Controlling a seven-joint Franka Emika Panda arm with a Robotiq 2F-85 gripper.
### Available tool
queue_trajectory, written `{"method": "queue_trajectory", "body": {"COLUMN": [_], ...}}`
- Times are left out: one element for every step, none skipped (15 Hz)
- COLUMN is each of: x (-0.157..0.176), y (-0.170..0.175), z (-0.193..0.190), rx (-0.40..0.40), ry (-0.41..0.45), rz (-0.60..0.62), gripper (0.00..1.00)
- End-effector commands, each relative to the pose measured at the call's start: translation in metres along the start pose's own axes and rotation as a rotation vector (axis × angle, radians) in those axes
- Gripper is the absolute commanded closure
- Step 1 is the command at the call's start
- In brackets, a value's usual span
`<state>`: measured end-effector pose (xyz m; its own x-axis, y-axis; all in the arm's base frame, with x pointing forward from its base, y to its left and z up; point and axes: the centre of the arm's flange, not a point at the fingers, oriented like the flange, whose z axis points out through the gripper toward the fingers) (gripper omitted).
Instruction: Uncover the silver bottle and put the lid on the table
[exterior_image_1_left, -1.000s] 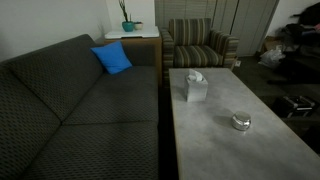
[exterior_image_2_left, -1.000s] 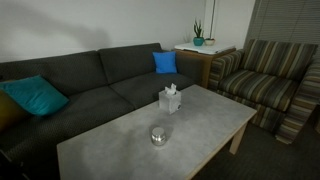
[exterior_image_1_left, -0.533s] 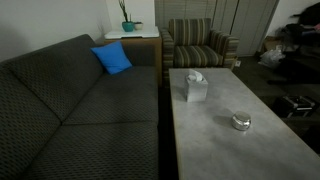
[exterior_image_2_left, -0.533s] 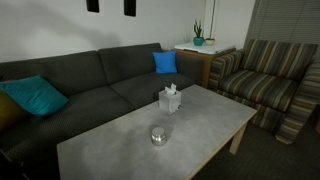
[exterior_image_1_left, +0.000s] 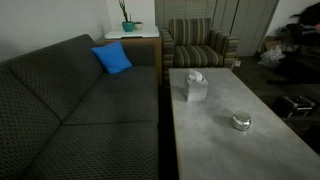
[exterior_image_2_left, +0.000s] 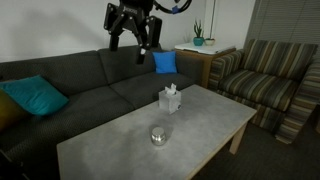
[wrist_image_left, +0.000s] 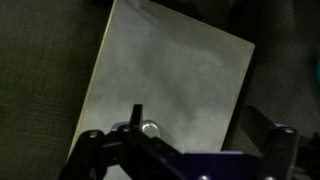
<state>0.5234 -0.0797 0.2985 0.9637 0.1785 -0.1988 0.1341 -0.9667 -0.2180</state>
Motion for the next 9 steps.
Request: {"method": "queue_trajectory", "body": {"x": [0.033,0.035,0.02,0.025,0.028,0.029,0.03,0.03,0.03], "y": [0.002,0.001,-0.006,-0.006,-0.005,-0.004,-0.003,-0.002,-0.002], "z": [0.037,0.044,0.036,0.045,0.05,0.051,0.05,0.049,0.048], "rx": [0.092,0.113,0.071,0.083,0.089,0.091,0.091,0.091,0.091], "ry": [-0.031,-0.04,-0.035,-0.045,-0.051,-0.052,-0.05,-0.048,-0.046], "rz": [0.026,0.057,0.026,0.035,0.04,0.043,0.044,0.045,0.046], "gripper": [0.0,0.0,0.0,0.0,0.0,0.0,0.0,0.0,0.0]}}
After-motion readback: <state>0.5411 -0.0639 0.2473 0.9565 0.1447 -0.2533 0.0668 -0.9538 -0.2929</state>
